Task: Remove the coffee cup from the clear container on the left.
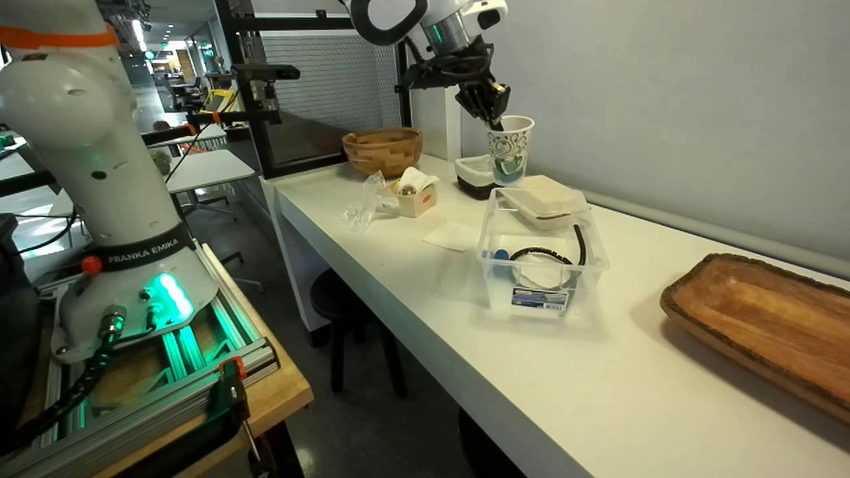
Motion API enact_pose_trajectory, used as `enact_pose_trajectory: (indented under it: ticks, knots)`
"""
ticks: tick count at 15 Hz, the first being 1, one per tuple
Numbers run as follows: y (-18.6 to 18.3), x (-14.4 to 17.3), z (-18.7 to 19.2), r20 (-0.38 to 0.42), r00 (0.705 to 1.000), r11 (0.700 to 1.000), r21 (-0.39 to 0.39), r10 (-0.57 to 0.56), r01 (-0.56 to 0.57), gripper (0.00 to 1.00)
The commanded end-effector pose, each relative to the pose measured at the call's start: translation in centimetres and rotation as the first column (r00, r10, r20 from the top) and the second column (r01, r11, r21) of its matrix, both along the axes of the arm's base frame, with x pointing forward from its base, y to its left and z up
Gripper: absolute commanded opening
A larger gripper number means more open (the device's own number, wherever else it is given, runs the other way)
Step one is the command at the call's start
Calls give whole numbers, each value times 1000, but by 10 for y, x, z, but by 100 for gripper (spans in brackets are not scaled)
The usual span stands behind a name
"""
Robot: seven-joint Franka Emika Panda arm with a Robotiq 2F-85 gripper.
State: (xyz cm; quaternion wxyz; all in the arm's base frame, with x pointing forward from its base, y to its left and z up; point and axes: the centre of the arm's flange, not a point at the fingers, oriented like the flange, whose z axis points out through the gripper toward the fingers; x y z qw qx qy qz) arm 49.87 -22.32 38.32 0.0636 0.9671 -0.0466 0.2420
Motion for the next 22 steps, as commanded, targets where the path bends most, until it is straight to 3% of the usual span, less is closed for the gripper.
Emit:
enact_pose_trajectory:
  ticks: [1,4,5,8,13,18,22]
  knots:
    - [66,-14,7,61,979,981,-31,192,-191,1]
    - [120,-18,0,75,933,936,-32,352,-351,1]
    - [103,1,11,62,965,967,-29,255,-253,4]
    - [133,-4,7,61,947,949,-17,316,-315,4]
    - [127,-6,5,82,937,940,-6,340,-341,1]
    - [194,37,10,143,825,835,-15,546,-550,1]
    - [243,76,-2,141,717,728,-41,683,-685,1]
